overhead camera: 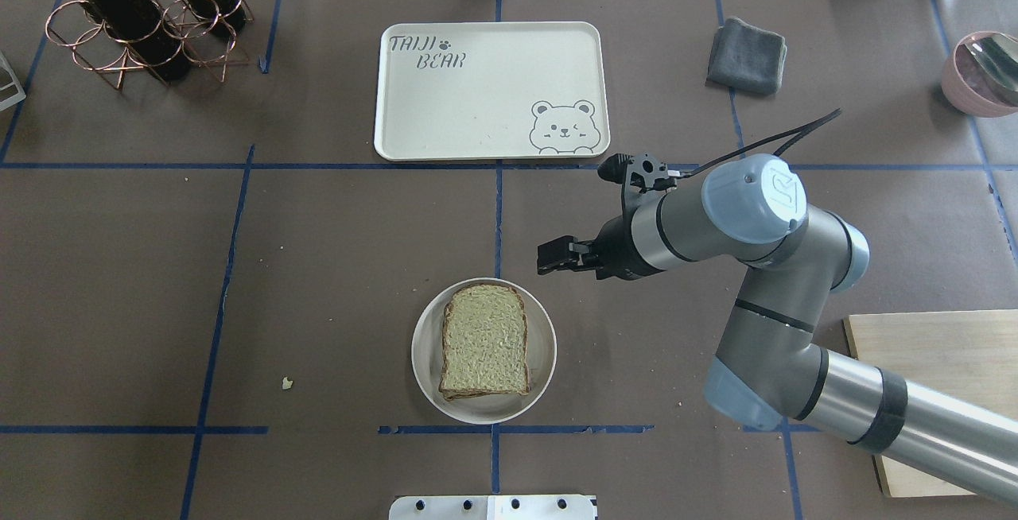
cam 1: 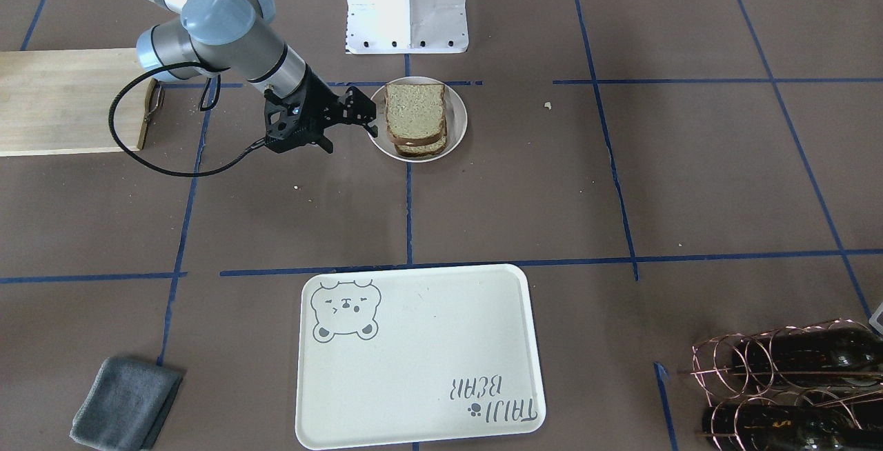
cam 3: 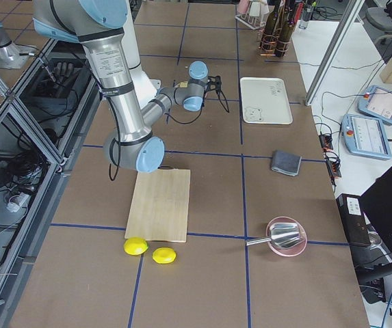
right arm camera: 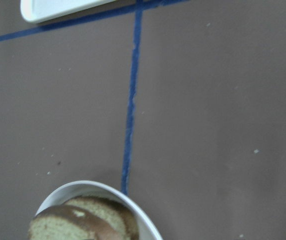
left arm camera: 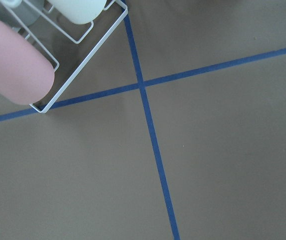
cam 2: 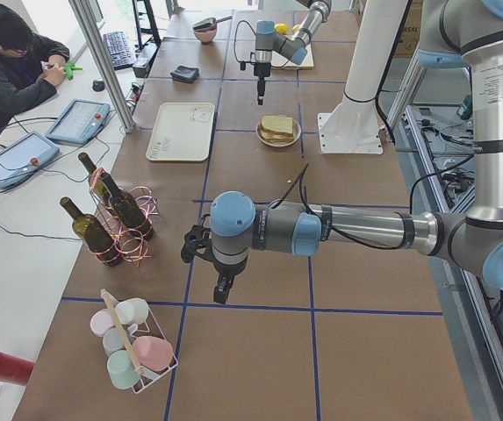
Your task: Make sandwich and place on tray
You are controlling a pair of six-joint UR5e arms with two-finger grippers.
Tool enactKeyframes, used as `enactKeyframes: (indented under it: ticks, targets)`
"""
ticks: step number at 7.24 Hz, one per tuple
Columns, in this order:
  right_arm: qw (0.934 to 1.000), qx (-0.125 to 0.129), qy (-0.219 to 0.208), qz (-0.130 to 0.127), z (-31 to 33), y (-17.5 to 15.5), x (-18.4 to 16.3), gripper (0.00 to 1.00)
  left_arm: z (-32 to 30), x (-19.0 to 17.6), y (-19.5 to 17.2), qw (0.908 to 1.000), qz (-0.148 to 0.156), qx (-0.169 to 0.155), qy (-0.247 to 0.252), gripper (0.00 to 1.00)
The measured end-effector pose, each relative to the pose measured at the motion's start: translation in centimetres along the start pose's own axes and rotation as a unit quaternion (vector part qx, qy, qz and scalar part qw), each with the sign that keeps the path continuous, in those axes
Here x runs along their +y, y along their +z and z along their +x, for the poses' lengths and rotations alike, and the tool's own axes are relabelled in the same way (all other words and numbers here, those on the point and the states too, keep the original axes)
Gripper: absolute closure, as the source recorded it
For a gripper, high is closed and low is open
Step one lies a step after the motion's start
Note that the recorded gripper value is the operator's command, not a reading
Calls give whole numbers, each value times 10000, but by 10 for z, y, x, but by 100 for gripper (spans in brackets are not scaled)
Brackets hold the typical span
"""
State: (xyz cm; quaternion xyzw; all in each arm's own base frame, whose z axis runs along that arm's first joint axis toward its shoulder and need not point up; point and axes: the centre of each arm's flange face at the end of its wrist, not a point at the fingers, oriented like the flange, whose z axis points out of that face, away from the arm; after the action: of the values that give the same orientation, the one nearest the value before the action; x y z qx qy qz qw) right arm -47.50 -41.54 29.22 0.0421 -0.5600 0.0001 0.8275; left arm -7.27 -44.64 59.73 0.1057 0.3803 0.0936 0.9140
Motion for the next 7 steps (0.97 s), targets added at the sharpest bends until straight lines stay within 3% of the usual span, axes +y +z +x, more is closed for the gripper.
enactKeyframes:
  ticks: [2, 4, 7]
  targets:
    - [9967, 666, -454, -123, 61, -44, -58, 0, 12, -32, -16, 9986, 353, -56, 387, 0]
    - [9895, 1019, -988, -273, 172, -115, -91, 0, 27, -48, -24, 9945, 868, 39, 589, 0]
    - [9765, 1405, -1607, -306, 361, -235, -75, 0, 101, -65, 3, 9844, 1131, 537, 1235, 0]
